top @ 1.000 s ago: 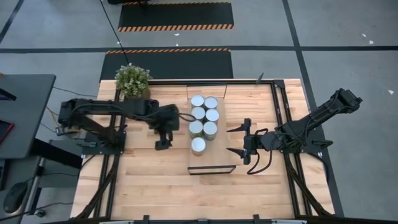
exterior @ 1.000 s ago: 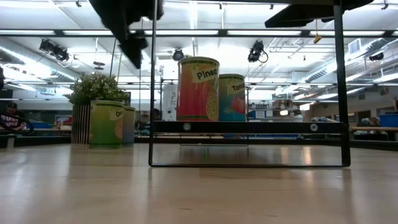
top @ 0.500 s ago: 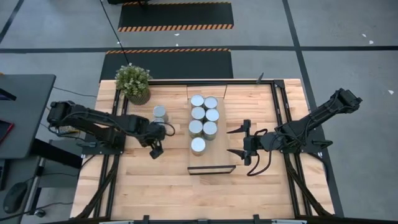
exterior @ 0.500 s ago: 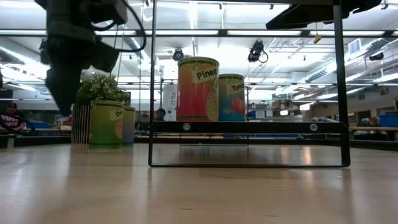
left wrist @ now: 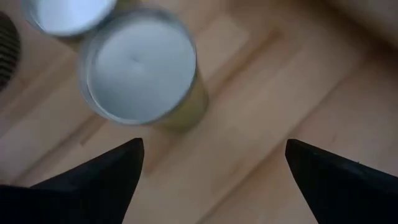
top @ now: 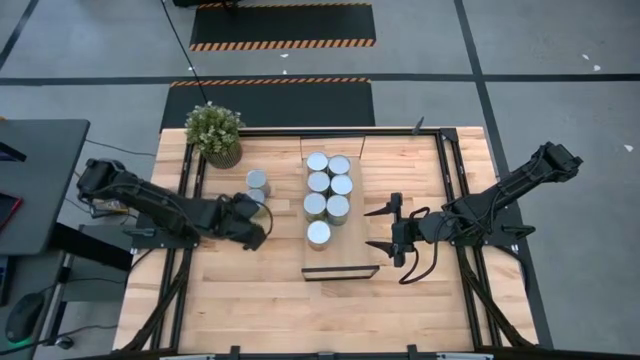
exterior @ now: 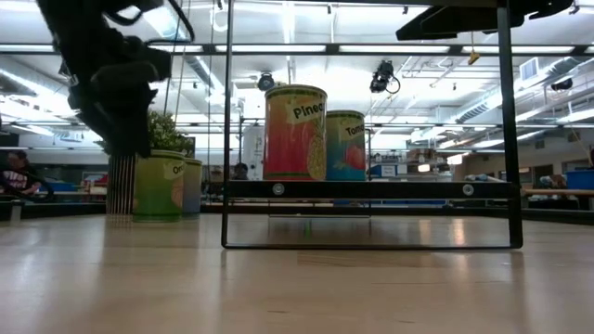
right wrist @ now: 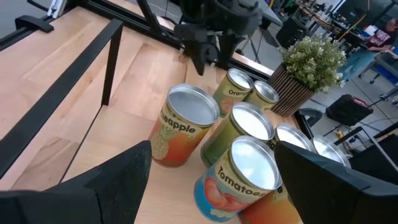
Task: Pick and place cans onto a shelf
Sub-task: Put the canned oranges on the shelf
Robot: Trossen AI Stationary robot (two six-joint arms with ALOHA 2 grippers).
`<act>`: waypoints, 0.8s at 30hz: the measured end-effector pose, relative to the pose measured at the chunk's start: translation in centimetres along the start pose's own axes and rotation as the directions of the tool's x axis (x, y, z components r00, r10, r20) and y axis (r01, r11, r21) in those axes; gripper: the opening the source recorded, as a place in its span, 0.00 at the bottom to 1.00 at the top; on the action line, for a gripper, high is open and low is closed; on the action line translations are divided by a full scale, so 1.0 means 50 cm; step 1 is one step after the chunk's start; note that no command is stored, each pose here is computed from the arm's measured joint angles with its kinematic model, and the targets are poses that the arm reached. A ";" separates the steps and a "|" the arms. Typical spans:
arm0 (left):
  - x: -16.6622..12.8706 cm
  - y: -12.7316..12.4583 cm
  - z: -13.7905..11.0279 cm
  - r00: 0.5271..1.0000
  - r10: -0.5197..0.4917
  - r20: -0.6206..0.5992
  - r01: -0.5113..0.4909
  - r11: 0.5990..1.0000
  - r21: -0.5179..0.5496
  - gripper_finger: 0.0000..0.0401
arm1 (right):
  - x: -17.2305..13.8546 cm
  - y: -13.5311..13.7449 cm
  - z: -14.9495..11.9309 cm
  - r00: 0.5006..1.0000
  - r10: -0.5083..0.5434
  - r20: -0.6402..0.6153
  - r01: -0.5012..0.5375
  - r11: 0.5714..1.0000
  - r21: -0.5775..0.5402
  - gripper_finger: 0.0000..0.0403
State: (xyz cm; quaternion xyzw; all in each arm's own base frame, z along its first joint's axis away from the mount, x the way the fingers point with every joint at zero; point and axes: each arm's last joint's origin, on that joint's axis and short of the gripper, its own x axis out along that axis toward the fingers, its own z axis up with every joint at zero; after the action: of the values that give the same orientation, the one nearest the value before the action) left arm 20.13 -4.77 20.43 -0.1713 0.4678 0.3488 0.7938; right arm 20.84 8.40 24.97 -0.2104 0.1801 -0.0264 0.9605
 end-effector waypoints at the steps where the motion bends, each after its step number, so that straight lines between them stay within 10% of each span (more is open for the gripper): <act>1: -0.002 -0.004 -0.009 0.999 0.008 0.042 -0.008 1.000 -0.003 0.99 | 0.000 0.000 0.000 1.000 0.000 0.000 0.000 1.000 0.002 0.87; 13: 0.051 0.010 -0.144 0.954 -0.022 0.299 0.049 0.995 -0.085 0.99 | 0.000 0.001 0.002 1.000 0.019 0.015 -0.019 1.000 0.014 0.87; 24: 0.108 0.040 -0.161 0.853 0.017 0.521 0.038 0.995 -0.094 0.99 | 0.000 0.001 0.005 0.999 0.035 0.029 -0.036 0.999 0.016 0.87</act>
State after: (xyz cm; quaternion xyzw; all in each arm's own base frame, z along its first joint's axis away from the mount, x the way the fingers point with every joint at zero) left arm 15.40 -6.04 11.82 -0.1128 0.2163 0.4008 0.8831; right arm 20.92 8.55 25.14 -0.1997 0.1699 -0.0078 0.9650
